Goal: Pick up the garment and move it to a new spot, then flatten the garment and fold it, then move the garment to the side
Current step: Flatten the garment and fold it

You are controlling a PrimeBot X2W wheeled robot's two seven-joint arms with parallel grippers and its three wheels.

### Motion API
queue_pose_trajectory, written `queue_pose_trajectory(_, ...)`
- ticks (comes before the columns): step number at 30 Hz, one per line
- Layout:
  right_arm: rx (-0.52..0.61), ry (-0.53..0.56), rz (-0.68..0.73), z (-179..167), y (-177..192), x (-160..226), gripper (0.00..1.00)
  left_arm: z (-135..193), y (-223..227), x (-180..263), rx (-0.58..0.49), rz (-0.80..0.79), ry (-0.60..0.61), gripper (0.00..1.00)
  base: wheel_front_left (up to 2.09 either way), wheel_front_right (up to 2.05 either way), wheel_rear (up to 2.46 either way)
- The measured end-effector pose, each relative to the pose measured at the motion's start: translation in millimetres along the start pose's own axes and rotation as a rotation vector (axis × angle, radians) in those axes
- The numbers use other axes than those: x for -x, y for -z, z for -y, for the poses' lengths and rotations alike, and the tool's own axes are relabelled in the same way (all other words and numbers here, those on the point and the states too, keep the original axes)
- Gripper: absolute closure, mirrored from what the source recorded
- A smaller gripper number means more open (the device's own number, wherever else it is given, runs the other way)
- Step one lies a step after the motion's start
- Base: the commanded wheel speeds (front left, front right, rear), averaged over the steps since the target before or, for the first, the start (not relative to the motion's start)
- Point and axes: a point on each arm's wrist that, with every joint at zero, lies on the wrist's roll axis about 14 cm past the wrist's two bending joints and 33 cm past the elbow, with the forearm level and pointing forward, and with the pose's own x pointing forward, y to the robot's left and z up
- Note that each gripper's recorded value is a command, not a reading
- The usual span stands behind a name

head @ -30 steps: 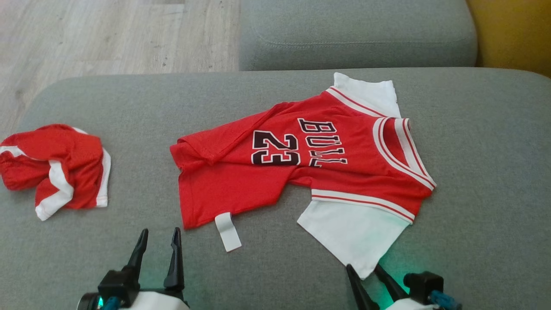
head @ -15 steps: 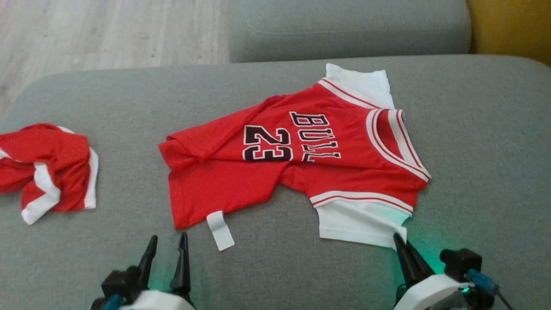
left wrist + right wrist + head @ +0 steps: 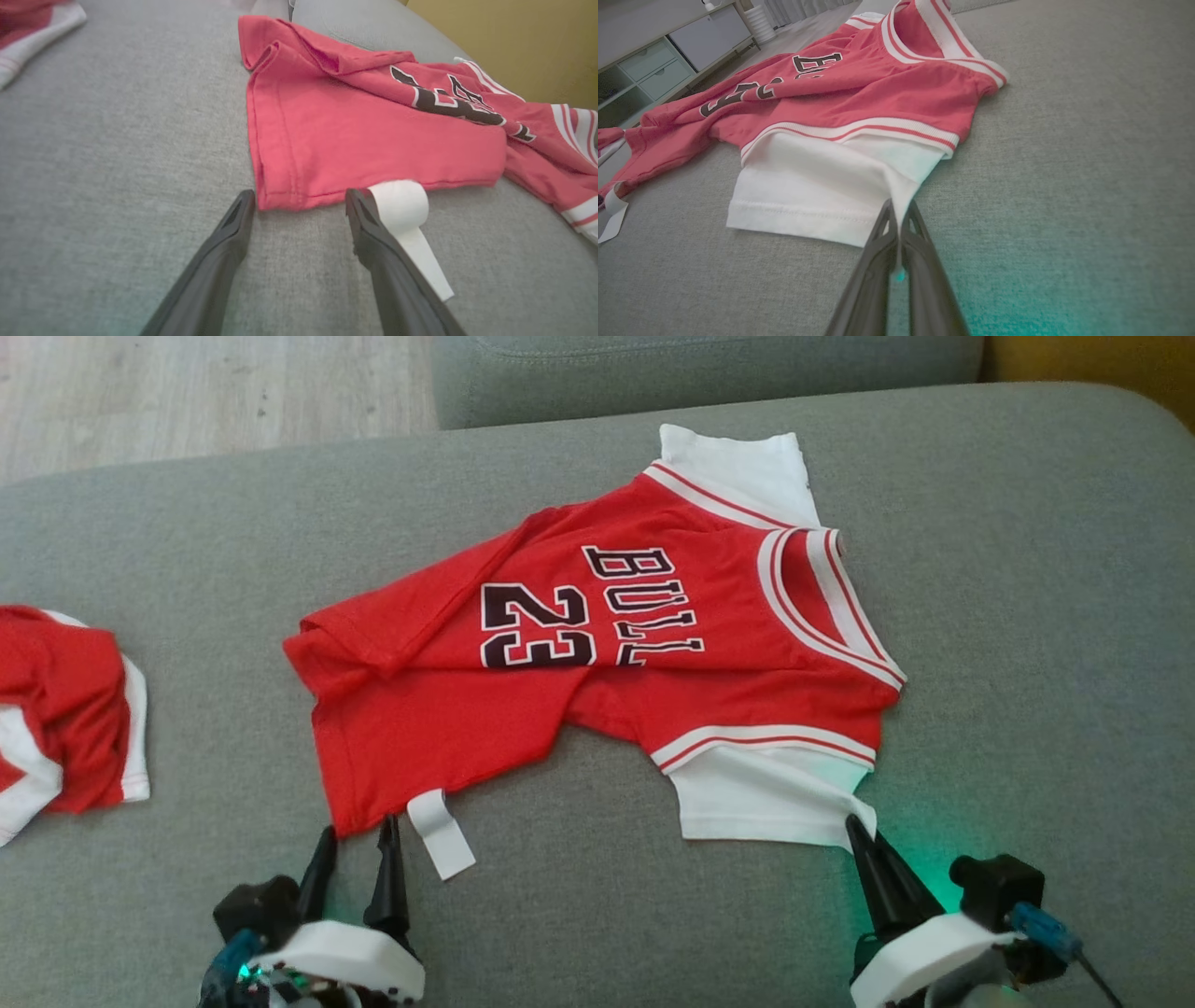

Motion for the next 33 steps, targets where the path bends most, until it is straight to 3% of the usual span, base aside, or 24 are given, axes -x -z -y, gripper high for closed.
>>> queue_pose_trajectory(14,0.019,-0.009,0.046,1.2,-18.9,-11.3,1.00,15.8,6.0,-19.2,0.040,-0.039,0.043,0.00,0.00,0.00,0.00)
queue_pose_trajectory(15,0.019,-0.011,0.051,0.7,-20.5,-12.0,1.00,17.6,4.8,-20.7,0.044,-0.037,0.048,0.14,0.00,0.00,0.00)
queue_pose_trajectory(16,0.020,-0.015,0.057,-0.6,-22.4,-12.7,1.00,18.9,3.1,-21.9,0.048,-0.033,0.052,0.53,0.00,0.00,0.00)
queue_pose_trajectory(17,0.019,-0.020,0.065,-2.0,-24.9,-13.4,1.00,19.4,2.0,-22.4,0.047,-0.031,0.054,1.00,0.00,0.00,0.00)
queue_pose_trajectory(23,-0.018,-0.070,0.206,-18.9,-71.2,-20.2,1.00,22.5,-45.0,-23.6,0.015,0.110,0.075,1.00,0.00,0.00,0.00)
queue_pose_trajectory(29,-0.089,-0.119,0.486,-28.6,-169.3,-17.1,1.00,37.8,-139.7,-6.1,-0.077,0.398,0.138,1.00,0.00,0.00,0.00)
queue_pose_trajectory(33,-0.075,-0.168,0.634,-33.8,-226.0,-4.5,1.00,40.5,-186.3,10.9,-0.139,0.530,0.158,1.00,0.00,0.00,0.00)
